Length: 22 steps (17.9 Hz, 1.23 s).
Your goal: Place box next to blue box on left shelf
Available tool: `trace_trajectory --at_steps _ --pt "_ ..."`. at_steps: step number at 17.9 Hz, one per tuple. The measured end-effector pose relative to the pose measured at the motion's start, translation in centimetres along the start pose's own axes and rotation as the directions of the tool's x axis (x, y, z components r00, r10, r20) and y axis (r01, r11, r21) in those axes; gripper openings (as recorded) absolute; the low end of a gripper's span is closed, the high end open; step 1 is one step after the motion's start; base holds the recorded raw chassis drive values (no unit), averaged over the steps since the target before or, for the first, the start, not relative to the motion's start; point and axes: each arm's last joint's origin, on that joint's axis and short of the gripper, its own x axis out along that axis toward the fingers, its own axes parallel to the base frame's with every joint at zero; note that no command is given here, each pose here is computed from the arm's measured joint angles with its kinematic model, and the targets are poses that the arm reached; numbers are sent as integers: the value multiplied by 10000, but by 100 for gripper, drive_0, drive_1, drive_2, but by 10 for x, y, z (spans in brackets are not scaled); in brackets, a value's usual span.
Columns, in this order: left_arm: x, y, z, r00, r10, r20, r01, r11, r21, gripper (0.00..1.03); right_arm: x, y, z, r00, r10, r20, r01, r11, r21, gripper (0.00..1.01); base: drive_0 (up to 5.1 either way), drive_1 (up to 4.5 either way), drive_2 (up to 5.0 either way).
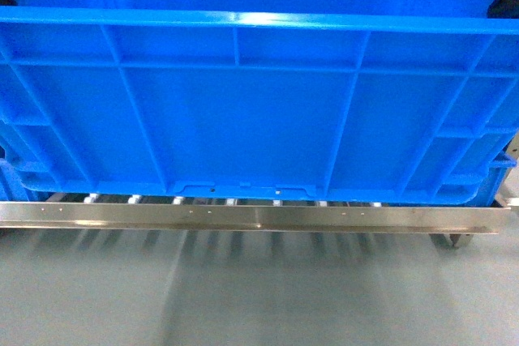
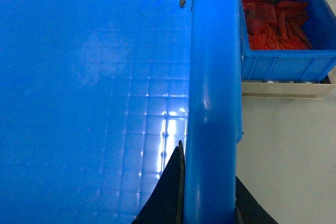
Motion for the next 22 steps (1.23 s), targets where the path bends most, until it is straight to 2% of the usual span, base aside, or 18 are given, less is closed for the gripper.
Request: trace_trajectory --at_steps 22 --pt "0 0 0 10000 7 16 -7 10000 -4 6 0 0 0 10000 0 4 0 10000 -6 8 0 0 0"
